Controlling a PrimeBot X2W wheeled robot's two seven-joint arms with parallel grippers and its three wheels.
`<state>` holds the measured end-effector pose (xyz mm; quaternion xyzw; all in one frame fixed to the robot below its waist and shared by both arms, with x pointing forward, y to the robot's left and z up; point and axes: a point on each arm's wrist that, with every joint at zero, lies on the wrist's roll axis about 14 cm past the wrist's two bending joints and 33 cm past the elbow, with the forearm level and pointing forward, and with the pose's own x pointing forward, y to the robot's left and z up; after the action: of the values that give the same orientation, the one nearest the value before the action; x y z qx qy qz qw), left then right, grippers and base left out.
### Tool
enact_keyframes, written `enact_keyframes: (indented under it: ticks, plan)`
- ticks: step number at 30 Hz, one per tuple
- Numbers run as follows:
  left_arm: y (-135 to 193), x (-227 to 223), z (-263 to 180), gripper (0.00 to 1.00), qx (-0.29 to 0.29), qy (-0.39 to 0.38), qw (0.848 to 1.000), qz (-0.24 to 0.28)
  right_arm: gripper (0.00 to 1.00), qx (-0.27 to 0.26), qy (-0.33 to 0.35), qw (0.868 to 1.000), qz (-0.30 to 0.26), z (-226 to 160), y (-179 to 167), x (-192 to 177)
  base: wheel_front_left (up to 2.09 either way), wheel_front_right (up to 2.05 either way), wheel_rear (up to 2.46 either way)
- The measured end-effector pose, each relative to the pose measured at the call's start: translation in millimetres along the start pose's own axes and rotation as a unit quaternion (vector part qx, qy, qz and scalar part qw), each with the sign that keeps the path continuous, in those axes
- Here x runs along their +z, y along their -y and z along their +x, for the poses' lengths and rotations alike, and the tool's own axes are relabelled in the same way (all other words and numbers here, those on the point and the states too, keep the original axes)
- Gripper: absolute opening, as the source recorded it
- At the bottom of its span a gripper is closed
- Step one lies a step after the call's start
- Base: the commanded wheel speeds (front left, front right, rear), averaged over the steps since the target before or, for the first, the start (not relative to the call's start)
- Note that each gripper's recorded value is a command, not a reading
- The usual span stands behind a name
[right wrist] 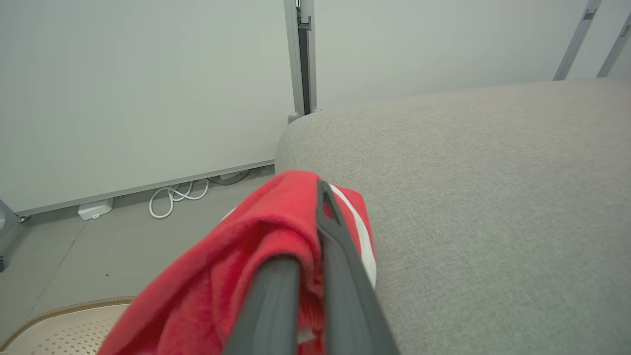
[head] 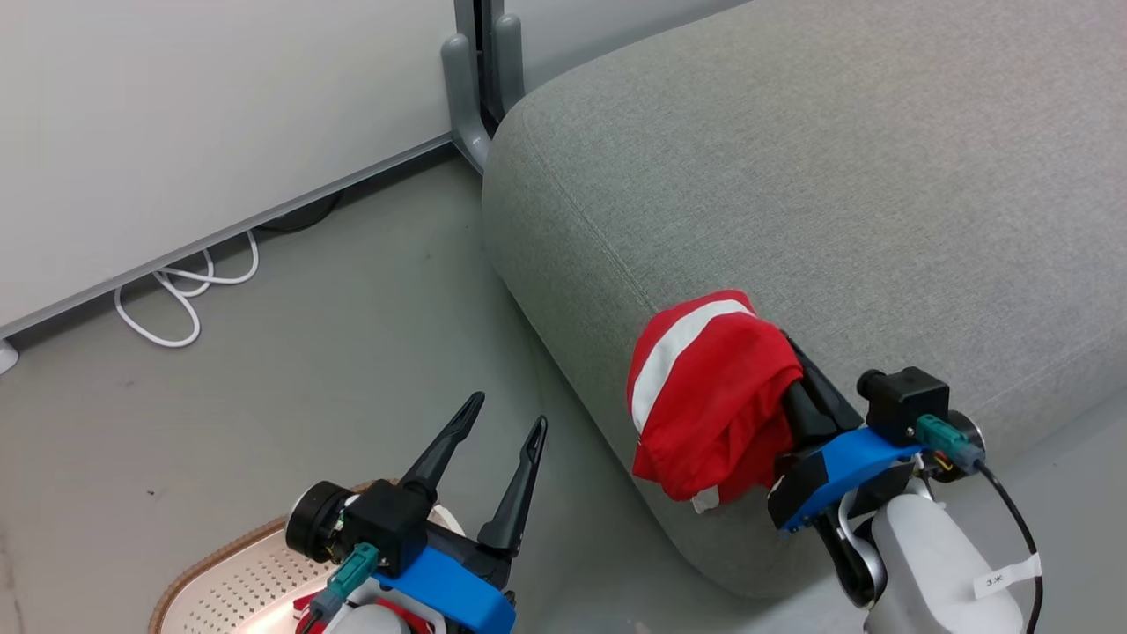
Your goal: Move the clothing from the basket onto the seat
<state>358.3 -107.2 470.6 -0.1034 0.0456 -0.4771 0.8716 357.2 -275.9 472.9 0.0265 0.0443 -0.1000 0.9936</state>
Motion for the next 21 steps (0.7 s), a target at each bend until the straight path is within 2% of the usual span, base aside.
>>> enact_keyframes:
  ticks: [8, 15, 21]
  plan:
    - [-12.9, -4.4, 3.2, 1.0, -0.001, 0.002, 1.0, -0.001, 0.0, -0.009, 0.035, 0.999, -0.006, 37.0, 7.4, 30.4, 0.0, 0.0, 0.0]
    - [-27.7, -9.6, 8.8, 1.0, -0.01, 0.006, 1.0, 0.001, 0.0, -0.033, 0.072, 0.997, -0.015, 85.8, 21.6, 63.8, 0.0, 0.0, 0.0]
    - [-43.9, -20.5, 9.0, 1.0, -0.018, 0.005, 1.0, -0.005, 0.0, -0.055, 0.102, 0.992, -0.047, 132.3, 32.0, 90.4, 0.0, 0.0, 0.0]
